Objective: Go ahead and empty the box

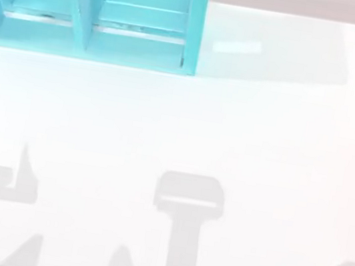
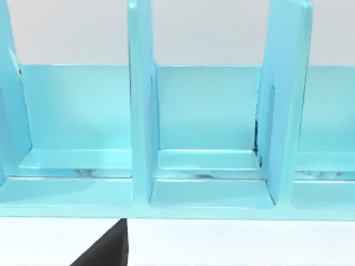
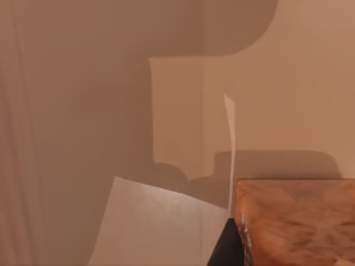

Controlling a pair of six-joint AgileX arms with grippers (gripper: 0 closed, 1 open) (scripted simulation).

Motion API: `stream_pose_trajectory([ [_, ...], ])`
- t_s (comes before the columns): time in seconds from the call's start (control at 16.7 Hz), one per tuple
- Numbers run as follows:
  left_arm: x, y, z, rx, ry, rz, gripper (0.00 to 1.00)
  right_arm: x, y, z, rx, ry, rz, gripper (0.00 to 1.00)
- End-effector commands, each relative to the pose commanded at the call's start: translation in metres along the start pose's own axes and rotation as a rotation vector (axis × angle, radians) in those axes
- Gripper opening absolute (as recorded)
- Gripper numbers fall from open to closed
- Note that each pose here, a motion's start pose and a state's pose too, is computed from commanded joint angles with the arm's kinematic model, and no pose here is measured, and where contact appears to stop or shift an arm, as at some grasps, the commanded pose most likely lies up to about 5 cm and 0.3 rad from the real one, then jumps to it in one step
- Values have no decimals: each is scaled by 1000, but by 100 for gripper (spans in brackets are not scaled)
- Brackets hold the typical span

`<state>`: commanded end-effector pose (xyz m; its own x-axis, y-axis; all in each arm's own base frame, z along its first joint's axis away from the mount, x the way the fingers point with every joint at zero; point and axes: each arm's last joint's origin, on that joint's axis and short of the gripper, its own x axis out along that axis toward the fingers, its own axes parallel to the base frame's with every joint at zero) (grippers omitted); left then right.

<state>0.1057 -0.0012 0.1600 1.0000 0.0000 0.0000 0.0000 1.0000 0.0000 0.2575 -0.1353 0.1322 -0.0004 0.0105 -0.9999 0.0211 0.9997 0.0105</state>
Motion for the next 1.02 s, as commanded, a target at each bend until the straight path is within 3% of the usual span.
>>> stream_pose_trajectory([
  [0.3, 0, 0, 0, 0, 0, 0, 100, -18, -1, 2, 8, -29, -23, 0],
  [0.6, 0, 0, 0, 0, 0, 0, 100, -108, 3, 0, 24, -133, -89, 0],
  [0.78, 0, 0, 0, 0, 0, 0, 100, -140, 7, -6, 17, -107, -69, 0],
  [1.02, 0, 0, 0, 0, 0, 0, 100, -137, 4, -3, 5, -17, -12, 0],
])
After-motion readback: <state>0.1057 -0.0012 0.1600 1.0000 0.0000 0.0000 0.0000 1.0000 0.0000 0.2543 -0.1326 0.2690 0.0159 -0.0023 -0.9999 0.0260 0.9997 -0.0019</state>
